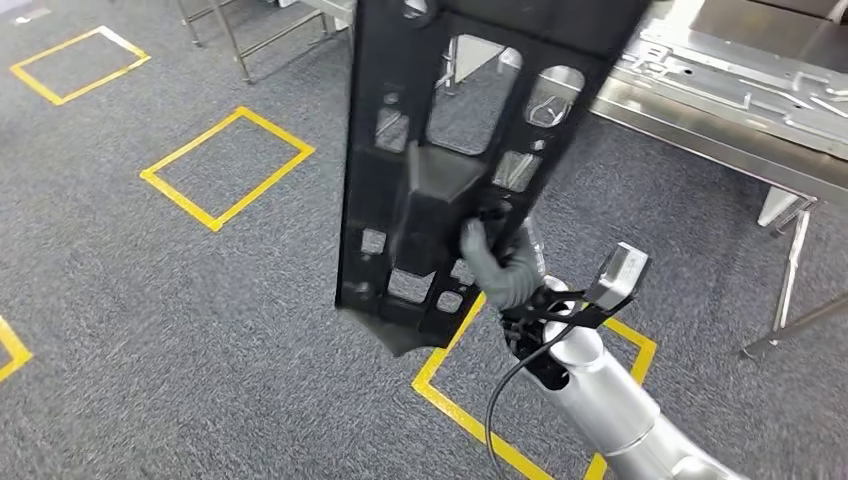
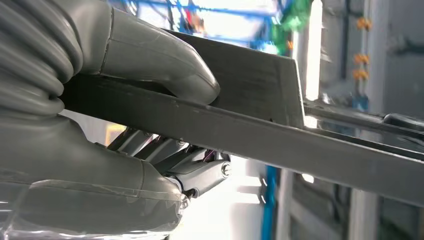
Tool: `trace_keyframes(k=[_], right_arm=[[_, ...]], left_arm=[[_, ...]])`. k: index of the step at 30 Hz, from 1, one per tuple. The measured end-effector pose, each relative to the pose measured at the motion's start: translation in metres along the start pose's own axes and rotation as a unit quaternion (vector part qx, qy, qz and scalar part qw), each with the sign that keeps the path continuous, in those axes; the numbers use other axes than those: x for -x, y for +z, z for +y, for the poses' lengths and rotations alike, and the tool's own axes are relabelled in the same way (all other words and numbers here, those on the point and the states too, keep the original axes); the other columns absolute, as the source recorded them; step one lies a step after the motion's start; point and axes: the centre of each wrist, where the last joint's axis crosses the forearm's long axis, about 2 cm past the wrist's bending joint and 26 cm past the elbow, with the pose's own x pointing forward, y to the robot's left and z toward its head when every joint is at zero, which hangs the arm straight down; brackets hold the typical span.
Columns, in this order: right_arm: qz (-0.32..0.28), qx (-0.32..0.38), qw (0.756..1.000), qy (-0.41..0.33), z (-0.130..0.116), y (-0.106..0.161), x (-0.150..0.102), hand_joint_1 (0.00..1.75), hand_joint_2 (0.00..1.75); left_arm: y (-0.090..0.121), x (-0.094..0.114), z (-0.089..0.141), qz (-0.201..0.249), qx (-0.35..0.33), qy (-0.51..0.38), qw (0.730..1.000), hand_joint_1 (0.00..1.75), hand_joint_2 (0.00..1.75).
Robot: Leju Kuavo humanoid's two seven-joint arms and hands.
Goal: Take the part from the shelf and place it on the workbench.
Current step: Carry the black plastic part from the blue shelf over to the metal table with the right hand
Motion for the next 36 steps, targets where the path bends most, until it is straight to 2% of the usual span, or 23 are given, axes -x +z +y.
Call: trace_keyframes(k=[4, 15, 21, 36], right_arm=[[-0.006, 0.014, 1.000, 0.008, -0.012, 0.011, -0.007, 1.75, 1.75], [-0.007, 0.026, 1.000, 0.010, -0.020, 0.038, -0.026, 1.75, 1.75], [0.002, 0.033, 0.999, 0.011, -0.020, 0.054, -0.028, 1.75, 1.75], [-0.002, 0.025, 1.000, 0.006, -0.024, 0.055, -0.034, 1.75, 1.75]], left_arm=[[0.003, 0.007, 0.001, 0.007, 0.000, -0.002, 1.000, 0.00, 1.75], [0.004, 0.008, -0.008, 0.023, 0.011, -0.009, 1.000, 0.00, 1.75], [0.004, 0.009, -0.008, 0.033, 0.013, -0.011, 0.999, 0.00, 1.75], [0.004, 0.007, -0.011, 0.034, 0.023, -0.018, 0.999, 0.00, 1.75]])
